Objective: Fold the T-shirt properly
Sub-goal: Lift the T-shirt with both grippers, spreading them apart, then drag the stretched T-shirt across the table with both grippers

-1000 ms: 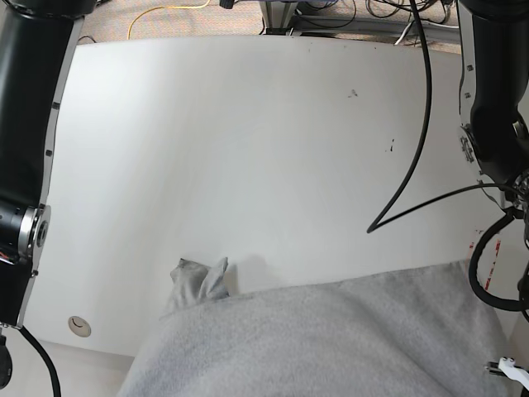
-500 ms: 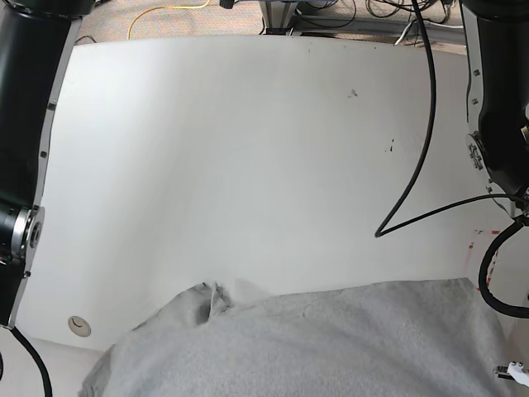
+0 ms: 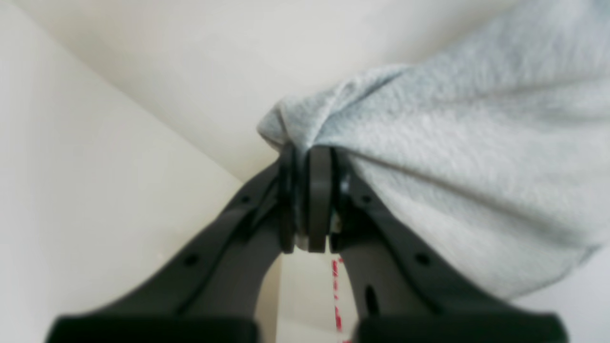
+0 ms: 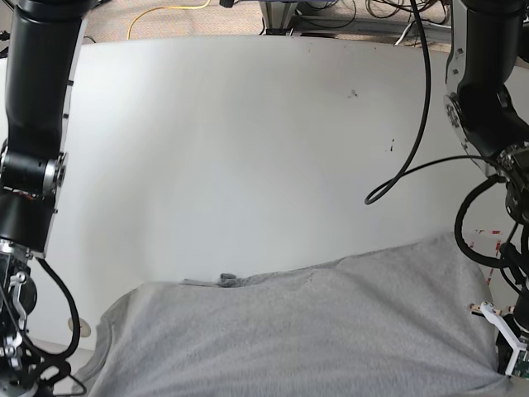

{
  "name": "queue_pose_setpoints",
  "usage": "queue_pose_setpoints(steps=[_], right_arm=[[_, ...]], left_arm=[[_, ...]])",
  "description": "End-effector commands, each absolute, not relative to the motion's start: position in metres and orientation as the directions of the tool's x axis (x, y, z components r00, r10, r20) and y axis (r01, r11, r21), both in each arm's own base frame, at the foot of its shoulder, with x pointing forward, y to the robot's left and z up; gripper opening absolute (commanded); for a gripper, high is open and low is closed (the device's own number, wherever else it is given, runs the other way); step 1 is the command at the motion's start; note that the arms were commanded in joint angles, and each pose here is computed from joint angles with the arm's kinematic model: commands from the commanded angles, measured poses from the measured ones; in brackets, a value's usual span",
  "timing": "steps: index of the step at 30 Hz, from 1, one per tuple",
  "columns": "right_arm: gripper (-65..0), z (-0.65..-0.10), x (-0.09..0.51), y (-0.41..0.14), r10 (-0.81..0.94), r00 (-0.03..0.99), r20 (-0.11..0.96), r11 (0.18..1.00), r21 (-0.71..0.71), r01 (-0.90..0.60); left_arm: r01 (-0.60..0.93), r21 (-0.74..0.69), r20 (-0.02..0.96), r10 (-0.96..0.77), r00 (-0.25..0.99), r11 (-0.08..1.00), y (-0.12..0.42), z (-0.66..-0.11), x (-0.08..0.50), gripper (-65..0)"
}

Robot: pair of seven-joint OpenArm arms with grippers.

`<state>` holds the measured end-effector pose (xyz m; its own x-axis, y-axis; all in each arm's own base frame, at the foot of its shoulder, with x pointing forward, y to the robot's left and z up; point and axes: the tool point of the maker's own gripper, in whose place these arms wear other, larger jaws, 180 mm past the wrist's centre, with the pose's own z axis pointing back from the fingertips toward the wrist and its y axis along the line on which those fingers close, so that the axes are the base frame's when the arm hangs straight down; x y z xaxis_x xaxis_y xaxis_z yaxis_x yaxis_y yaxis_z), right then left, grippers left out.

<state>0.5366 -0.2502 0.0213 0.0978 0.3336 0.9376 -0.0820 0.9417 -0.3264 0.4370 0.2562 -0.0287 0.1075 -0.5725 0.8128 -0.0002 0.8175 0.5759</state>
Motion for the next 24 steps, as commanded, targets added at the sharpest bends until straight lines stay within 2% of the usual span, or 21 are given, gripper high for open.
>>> queue_pose_setpoints(steps=[1, 12, 20, 24], right_arm=[[-65.0, 0.035, 0.523, -0.267, 0.341, 0.059, 0.938, 0.94, -0.34, -0.026], [-65.0, -0.078, 0.468, -0.263, 0.387, 0.188, 0.903, 0.922, -0.376, -0.094], [-65.0, -0.166, 0.404, -0.253, 0.342, 0.314, 0.886, 0.94, -0.319, -0.123], [-65.0, -0.21, 0.367, -0.251, 0.307, 0.399, 0.864, 0.952, -0.278, -0.131]], left_arm=[[-0.02, 0.597, 0.8, -0.593, 0.089, 0.802, 0.257, -0.026, 0.428, -65.0], [0.152, 0.582, 0.756, -0.6, 0.261, 0.799, 0.243, -0.136, 0.396, -65.0], [0.308, 0.515, 0.678, -0.6, 0.424, 0.8, 0.253, -0.226, 0.341, -65.0], [0.346, 0.433, 0.642, -0.554, 0.53, 0.832, 0.256, -0.274, 0.301, -65.0]])
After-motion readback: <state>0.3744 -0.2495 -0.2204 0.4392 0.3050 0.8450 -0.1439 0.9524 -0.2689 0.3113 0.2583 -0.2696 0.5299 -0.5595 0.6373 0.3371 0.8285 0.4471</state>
